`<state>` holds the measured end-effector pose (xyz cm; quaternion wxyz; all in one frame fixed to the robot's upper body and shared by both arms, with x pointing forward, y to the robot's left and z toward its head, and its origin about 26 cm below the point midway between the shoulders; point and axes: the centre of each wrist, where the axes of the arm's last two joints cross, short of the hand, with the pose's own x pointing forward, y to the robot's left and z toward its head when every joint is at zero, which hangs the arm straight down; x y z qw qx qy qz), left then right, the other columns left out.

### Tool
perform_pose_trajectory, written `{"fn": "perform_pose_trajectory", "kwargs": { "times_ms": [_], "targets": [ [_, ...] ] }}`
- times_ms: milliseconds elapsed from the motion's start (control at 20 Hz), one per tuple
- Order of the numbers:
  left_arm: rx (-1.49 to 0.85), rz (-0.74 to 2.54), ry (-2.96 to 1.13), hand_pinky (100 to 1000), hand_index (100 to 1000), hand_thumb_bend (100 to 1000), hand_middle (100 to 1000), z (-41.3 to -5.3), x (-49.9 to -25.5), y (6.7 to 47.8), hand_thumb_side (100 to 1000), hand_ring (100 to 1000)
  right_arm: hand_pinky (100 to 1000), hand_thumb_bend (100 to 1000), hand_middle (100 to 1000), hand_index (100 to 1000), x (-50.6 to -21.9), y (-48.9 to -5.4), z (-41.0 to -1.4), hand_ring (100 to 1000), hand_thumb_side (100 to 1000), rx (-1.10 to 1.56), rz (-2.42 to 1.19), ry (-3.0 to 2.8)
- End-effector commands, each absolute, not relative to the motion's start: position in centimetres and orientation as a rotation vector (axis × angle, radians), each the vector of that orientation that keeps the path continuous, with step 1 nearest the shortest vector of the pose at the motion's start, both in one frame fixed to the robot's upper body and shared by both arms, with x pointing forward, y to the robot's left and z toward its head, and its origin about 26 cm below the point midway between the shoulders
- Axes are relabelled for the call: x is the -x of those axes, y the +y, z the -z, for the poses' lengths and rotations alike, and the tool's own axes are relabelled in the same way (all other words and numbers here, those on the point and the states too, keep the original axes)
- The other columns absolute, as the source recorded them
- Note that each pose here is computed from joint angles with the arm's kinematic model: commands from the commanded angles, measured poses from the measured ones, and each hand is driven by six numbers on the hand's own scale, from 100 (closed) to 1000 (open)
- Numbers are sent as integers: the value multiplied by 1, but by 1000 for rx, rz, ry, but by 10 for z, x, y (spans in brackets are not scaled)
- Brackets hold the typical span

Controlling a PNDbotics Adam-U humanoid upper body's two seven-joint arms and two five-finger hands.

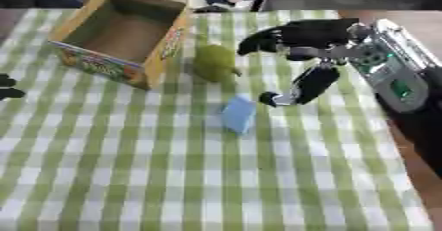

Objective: Pick up objects on the table and place them in the box.

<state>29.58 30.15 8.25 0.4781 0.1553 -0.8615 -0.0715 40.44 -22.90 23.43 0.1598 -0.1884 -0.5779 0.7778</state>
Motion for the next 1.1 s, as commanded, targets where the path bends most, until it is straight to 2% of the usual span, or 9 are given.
{"fn": "perform_pose_trajectory", "kwargs": {
  "times_ms": [50, 1100],
  "targets": [
    [-400, 203, -2118, 834, 742, 100, 635, -89, -295, 307, 881, 625, 862, 273, 963, 1000, -404, -232, -248, 954, 619, 585, -2256, -1639],
    [-395, 207, -2117, 832, 742, 100, 631, -88, -296, 306, 880, 622, 855, 227, 959, 1000, -420, -221, -219, 951, 647, 476, -2330, -1516]
  ]
}}
